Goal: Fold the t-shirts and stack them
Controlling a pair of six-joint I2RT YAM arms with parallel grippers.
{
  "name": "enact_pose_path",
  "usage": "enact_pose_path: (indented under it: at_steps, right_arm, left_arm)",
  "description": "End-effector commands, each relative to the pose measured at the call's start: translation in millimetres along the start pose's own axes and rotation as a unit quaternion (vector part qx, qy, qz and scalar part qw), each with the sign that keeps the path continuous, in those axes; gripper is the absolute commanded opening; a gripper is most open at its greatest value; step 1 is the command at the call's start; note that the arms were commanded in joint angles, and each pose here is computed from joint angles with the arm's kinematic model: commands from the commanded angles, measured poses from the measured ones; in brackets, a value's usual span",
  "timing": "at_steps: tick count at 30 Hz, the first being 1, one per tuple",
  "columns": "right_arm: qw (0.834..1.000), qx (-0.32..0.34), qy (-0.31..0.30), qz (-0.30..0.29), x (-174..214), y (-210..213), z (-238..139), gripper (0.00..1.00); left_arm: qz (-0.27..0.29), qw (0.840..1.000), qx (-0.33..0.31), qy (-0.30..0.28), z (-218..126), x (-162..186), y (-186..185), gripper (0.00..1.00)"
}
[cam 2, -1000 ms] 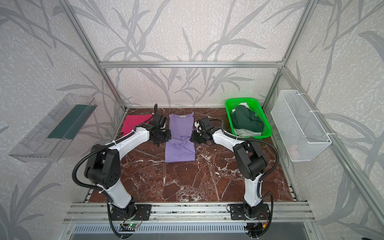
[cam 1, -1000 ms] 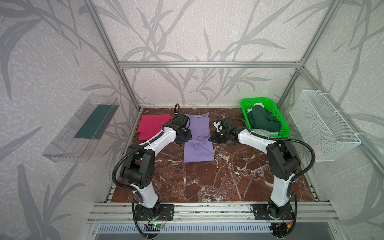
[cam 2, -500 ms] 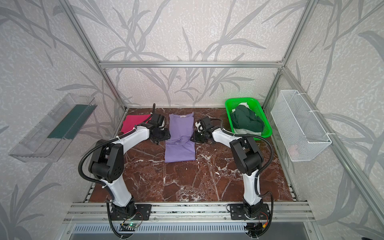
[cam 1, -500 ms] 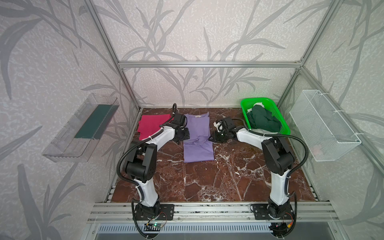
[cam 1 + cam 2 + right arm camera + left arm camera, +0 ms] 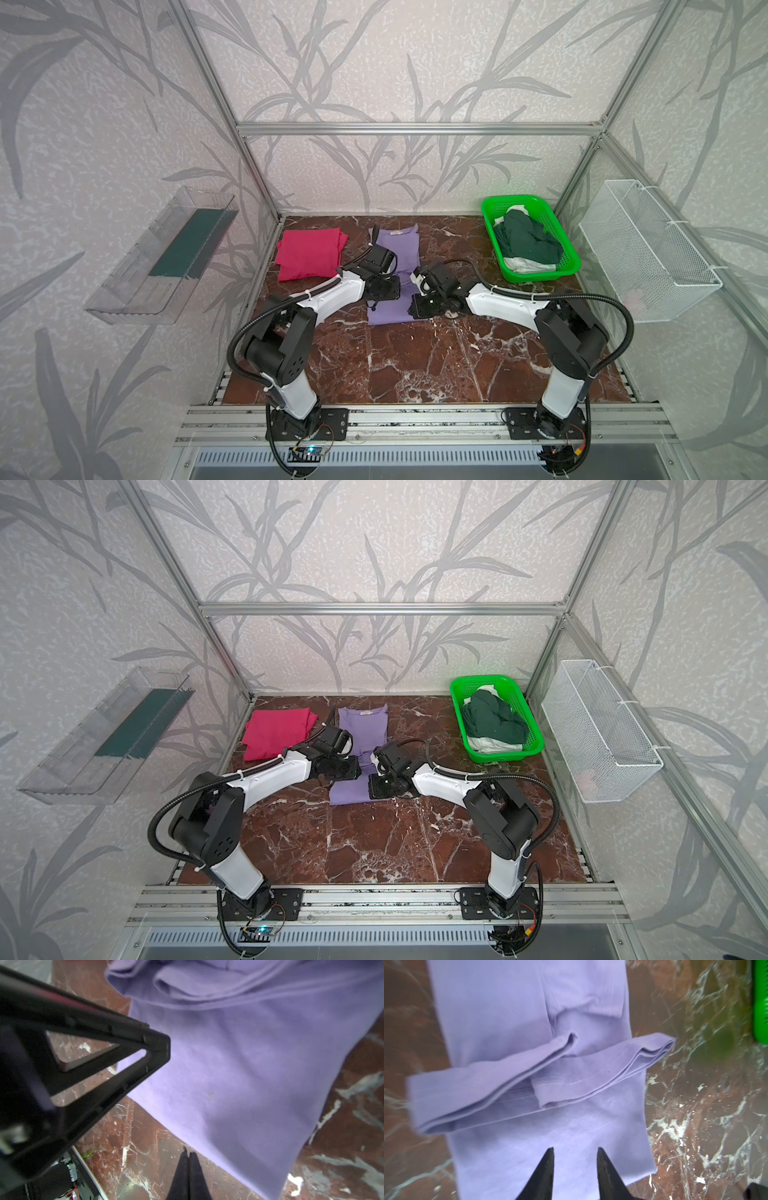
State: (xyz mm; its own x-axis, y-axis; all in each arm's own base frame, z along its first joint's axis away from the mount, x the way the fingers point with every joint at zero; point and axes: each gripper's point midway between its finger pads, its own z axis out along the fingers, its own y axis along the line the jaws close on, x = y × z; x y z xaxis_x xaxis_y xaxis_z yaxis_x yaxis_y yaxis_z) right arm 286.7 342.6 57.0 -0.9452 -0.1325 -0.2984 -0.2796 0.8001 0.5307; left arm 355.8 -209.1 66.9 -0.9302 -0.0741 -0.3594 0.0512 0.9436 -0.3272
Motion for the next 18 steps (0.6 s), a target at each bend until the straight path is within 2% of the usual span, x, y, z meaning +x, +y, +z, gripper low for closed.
enact_pose_path:
  at_steps: [1,7,15,18]
  right_arm:
    - [0.999,0.021,0.005,0.042,9.2,-20.8,17.0,0.0]
    - [0.997,0.038,0.024,0.065,27.5,-38.6,25.7,0.0]
    - [0.996,0.045,0.033,0.074,39.2,-46.3,22.9,0.0]
    - [0.996,0.046,0.036,0.074,41.5,-47.4,23.4,0.0]
  left_arm:
    - [-0.019,1.0,0.0,0.005,12.4,-1.4,-1.5,0.35]
    - [-0.028,0.998,-0.047,0.019,41.3,-8.4,11.7,0.35]
    - [-0.026,0.992,-0.109,-0.055,42.7,-83.0,24.3,0.35]
    - [-0.034,0.991,-0.105,-0.071,43.1,-110.8,30.9,0.36]
